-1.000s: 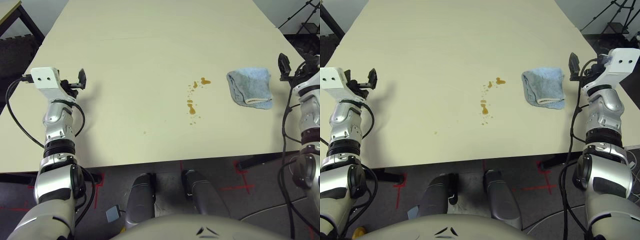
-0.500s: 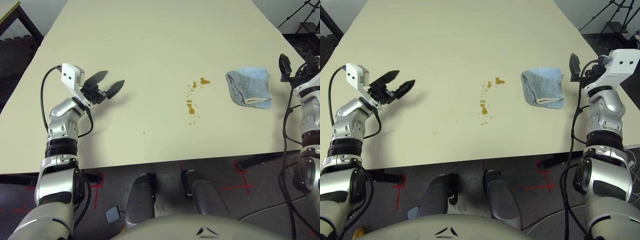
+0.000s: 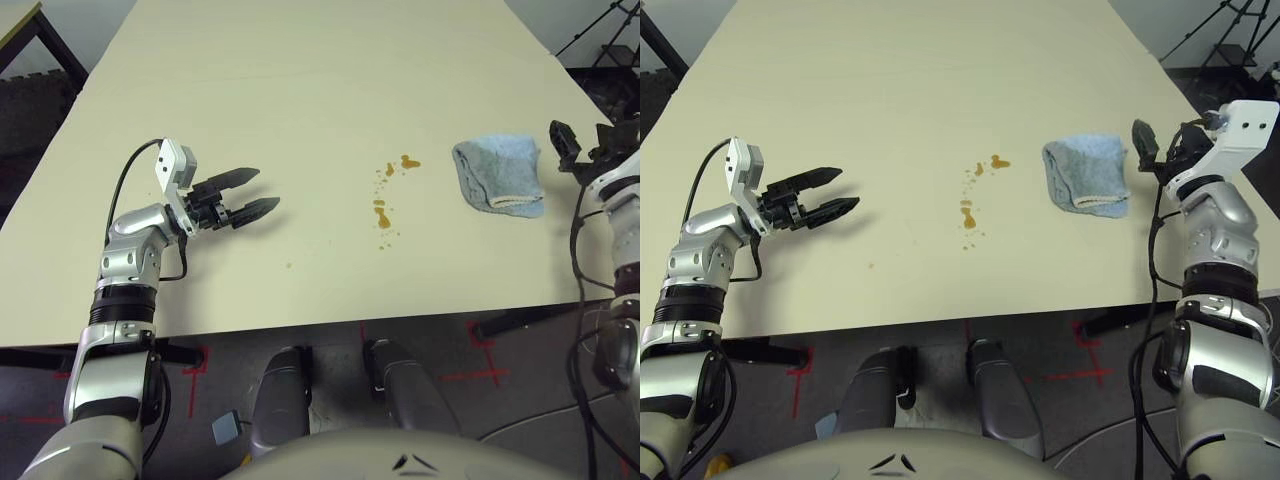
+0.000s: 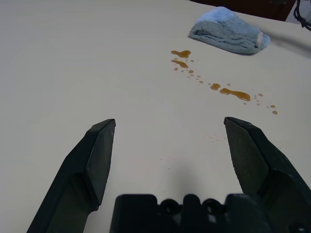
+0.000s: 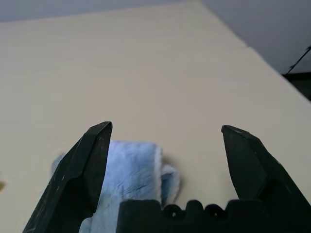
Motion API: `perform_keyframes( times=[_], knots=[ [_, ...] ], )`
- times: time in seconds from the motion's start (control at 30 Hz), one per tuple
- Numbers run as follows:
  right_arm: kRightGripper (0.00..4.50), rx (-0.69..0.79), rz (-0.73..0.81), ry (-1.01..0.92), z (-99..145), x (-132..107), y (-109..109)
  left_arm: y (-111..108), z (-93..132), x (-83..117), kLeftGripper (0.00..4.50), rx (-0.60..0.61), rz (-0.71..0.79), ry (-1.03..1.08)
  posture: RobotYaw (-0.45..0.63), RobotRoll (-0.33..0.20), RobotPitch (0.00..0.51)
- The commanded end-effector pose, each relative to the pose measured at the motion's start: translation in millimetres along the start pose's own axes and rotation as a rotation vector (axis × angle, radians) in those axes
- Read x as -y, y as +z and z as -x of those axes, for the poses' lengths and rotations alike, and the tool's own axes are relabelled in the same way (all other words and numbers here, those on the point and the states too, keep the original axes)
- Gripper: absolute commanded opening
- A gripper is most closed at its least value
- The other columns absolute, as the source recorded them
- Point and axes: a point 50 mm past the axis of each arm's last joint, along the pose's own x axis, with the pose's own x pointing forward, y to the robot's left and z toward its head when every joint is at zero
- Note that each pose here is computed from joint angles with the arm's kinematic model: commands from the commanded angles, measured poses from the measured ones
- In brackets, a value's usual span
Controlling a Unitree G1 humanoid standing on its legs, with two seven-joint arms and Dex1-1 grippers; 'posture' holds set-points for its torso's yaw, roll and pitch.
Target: Wipe the water off the table with a rag.
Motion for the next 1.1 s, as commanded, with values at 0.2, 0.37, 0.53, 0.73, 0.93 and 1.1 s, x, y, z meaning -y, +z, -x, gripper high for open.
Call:
perform_keyframes(
  times=[0.2,0.37,0.53,0.73,0.93,1.1],
  knots=[
    [4.49,-0.257,-0.01,-0.012,-4.6,-3.8,-10.1,-3.6,-2.5,1.7,4.5,-0.024,-0.013,-0.012,-0.15,0.0,0.159],
    [4.49,-0.333,-0.011,0.022,-11.9,-11.8,-22.9,-3.6,-2.8,2.7,4.5,-0.023,-0.014,-0.015,-0.15,0.0,0.159],
    [4.49,-0.389,-0.009,0.037,-17.4,-18.0,-35.1,-3.0,-2.5,3.5,4.5,-0.022,-0.017,-0.014,-0.13,0.0,0.159],
    [4.49,-0.44,-0.007,0.04,-18.9,-21.2,-50.6,-2.9,-1.9,4.5,4.5,-0.024,-0.02,-0.014,-0.13,0.0,0.159],
    [4.49,-0.461,-0.007,0.068,-22.5,-28.7,-59.5,-1.9,-2.6,4.0,4.5,-0.024,-0.024,-0.012,-0.13,0.0,0.159],
    [3.86,-0.473,-0.009,0.111,-24.5,-36.1,-63.5,-1.5,-3.9,3.4,4.5,-0.023,-0.025,-0.011,-0.13,0.0,0.161]
  ],
)
